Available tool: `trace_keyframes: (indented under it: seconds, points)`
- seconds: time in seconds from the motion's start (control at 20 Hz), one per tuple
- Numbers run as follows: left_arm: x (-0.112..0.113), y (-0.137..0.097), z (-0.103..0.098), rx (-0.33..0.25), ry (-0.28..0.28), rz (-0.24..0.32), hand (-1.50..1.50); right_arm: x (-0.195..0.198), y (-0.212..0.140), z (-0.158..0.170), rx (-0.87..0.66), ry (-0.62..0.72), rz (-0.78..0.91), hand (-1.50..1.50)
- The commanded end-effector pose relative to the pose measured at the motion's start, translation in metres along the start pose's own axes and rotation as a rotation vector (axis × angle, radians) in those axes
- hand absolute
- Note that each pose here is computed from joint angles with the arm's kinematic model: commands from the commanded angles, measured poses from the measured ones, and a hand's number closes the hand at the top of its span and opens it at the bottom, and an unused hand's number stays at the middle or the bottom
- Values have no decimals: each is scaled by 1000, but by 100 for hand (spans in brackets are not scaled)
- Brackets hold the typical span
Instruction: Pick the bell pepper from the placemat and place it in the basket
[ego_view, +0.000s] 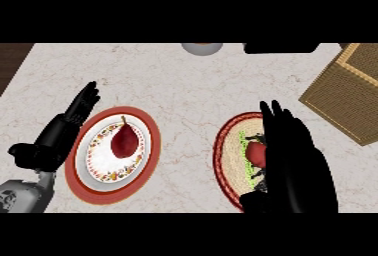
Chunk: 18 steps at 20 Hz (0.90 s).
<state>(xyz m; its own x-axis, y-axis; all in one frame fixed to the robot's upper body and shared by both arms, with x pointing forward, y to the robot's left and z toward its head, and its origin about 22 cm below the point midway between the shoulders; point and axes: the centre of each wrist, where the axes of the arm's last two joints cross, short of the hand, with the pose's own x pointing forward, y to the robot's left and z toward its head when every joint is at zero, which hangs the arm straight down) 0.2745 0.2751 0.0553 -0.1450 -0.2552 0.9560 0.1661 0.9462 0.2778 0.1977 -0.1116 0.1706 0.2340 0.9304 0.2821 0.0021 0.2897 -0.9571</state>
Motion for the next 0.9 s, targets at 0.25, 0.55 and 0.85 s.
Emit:
trace_keyframes:
  seconds: [0.25,0.55,0.85]
  points:
    - [4,3,-3,-20,-7,16,0,-15,-4,21,6,198,27,-150]
    - [-8,-8,-11,-16,-13,7,0,-31,32,-13,-19,187,13,-150]
    - [1,-9,-10,-16,-17,23,0,-48,68,-14,-56,194,48,-150]
